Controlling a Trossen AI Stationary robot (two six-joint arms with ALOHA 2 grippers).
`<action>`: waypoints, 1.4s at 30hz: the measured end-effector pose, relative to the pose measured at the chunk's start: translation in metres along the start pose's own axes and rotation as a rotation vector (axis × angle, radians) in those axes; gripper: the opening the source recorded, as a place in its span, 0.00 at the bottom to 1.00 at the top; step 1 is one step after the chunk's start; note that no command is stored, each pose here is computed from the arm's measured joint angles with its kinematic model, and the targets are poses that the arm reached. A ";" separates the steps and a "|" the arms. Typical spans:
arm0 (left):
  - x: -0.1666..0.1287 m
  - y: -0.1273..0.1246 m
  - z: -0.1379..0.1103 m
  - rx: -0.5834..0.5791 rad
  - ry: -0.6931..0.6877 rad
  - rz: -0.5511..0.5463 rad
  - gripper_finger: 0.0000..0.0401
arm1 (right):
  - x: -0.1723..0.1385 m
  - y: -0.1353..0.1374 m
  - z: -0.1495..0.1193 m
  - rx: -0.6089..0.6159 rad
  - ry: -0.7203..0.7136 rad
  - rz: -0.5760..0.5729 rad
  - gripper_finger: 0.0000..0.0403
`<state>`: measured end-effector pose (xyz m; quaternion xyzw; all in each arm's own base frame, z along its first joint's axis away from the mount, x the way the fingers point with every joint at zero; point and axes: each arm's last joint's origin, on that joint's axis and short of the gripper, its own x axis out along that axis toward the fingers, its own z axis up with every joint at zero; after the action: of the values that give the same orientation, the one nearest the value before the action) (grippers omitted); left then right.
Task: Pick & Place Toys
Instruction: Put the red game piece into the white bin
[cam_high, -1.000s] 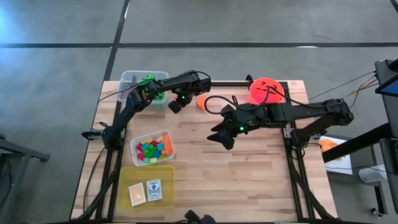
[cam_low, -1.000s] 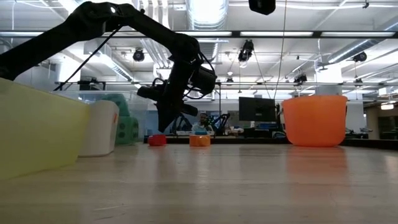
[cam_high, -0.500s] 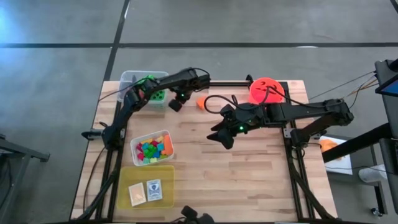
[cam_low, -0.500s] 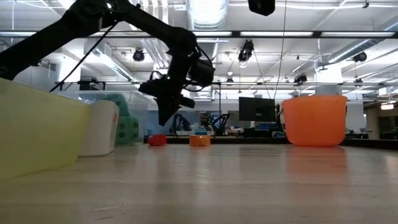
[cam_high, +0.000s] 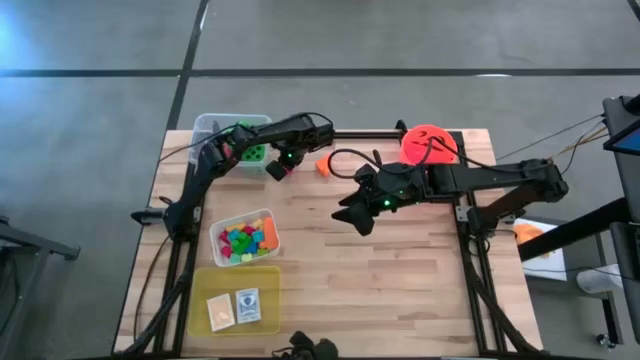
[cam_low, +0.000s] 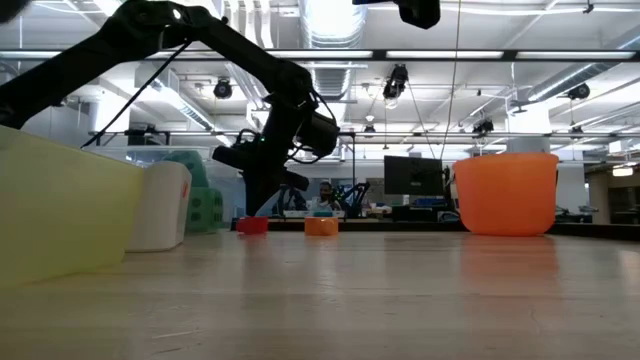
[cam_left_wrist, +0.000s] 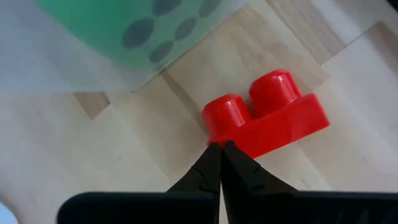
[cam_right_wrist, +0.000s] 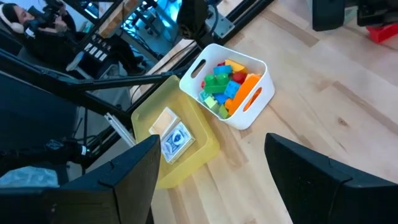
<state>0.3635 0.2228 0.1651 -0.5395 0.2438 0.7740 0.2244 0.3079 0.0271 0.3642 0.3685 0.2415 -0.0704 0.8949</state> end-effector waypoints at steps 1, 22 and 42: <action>0.001 0.000 0.000 0.007 0.001 -0.002 0.02 | 0.000 0.000 0.000 0.000 0.000 0.000 0.70; -0.028 0.030 -0.024 0.111 0.236 0.090 0.02 | 0.000 0.000 0.000 -0.001 0.000 0.000 0.70; -0.038 0.034 -0.030 0.405 0.094 -0.076 0.44 | 0.000 0.000 -0.001 -0.001 0.003 -0.003 0.70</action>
<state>0.3765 0.1740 0.1970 -0.5278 0.3841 0.6741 0.3458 0.3078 0.0274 0.3638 0.3678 0.2435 -0.0710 0.8946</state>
